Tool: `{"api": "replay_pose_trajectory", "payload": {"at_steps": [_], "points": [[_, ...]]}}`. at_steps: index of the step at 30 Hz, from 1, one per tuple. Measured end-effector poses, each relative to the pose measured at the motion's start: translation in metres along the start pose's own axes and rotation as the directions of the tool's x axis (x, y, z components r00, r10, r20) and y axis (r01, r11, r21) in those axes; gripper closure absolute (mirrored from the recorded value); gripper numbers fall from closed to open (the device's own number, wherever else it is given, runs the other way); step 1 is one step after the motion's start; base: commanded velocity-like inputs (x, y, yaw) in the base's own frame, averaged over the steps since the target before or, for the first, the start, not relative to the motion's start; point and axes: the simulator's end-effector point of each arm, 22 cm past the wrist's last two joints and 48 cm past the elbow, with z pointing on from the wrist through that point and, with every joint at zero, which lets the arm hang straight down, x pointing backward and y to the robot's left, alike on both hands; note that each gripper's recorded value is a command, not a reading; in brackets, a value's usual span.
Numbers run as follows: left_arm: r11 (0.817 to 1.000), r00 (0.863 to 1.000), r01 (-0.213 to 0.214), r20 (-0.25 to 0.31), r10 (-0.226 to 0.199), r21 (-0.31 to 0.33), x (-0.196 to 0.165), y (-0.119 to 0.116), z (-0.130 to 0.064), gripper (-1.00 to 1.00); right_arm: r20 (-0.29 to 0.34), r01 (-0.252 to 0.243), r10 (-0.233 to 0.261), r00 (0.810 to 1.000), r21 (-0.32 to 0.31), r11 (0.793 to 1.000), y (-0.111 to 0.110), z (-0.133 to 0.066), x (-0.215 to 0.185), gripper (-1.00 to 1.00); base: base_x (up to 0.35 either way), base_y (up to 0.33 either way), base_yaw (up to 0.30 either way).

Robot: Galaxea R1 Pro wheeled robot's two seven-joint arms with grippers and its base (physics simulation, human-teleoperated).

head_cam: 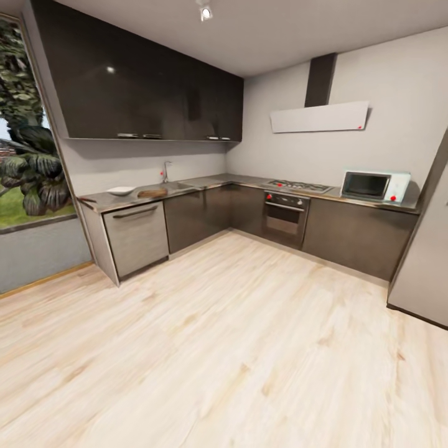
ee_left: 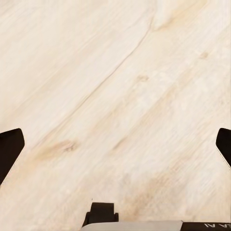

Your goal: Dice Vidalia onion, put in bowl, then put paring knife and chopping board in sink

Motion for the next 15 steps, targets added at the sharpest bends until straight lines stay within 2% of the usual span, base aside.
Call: {"api": "replay_pose_trajectory", "payload": {"at_steps": [15], "points": [[1.0, 1.0, 0.0, 0.0, 0.0, 0.0, 0.0001, 0.0, 0.0, -1.0, 0.0, 0.0, 0.0, 1.0, 0.0, 1.0, 0.0001, 0.0, 0.0, -1.0, 0.345, 0.0, 0.0]]}}
